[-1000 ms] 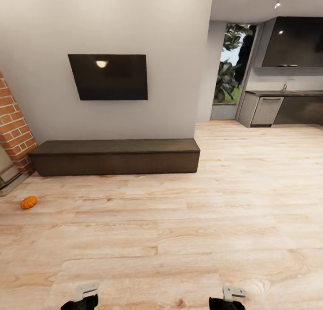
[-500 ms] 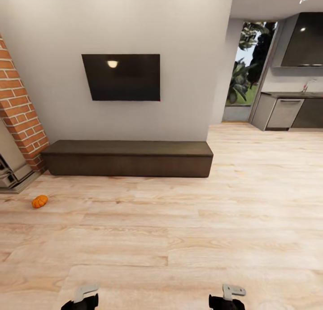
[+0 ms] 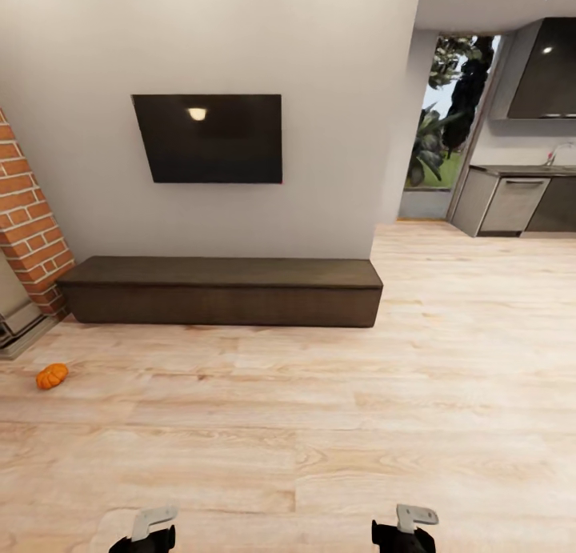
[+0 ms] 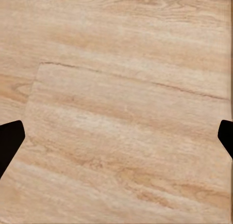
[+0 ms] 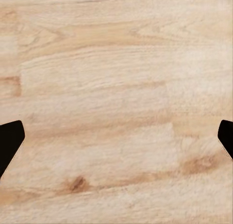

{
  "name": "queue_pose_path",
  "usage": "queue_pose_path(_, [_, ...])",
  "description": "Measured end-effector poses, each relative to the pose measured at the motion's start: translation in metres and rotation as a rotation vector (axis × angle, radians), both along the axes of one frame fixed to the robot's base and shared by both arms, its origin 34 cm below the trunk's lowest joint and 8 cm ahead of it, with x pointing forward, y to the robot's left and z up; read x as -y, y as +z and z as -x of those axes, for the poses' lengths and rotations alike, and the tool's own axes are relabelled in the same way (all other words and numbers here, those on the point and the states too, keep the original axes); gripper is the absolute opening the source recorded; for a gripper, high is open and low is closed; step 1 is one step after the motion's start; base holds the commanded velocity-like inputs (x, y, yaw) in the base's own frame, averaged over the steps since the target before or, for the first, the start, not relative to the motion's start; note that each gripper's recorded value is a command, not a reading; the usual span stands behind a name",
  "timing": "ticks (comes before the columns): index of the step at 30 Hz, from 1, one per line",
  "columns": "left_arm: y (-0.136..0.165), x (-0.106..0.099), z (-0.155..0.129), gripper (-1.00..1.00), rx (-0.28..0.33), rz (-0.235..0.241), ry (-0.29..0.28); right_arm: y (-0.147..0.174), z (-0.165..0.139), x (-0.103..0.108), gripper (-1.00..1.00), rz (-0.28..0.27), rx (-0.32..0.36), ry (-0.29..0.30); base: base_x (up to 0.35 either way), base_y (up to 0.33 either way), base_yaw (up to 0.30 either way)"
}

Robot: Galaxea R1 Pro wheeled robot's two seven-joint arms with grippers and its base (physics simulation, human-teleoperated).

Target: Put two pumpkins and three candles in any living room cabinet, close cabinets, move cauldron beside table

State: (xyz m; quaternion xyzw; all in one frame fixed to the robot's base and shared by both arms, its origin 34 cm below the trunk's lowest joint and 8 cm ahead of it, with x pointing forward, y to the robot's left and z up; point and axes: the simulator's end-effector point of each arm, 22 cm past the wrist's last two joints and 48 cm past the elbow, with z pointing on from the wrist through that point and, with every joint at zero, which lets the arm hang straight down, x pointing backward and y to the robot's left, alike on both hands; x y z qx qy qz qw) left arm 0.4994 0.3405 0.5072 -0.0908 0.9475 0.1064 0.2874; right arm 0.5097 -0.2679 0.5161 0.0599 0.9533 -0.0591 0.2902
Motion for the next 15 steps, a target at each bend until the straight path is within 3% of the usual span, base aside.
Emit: queue_pose_path(15, [-0.0005,0.0025,0.0003,1.00,-0.001,0.003,-0.003,0.0006,-0.0004,0.0016,1.00,0.006,0.002,-0.005,0.337,-0.073,0.000])
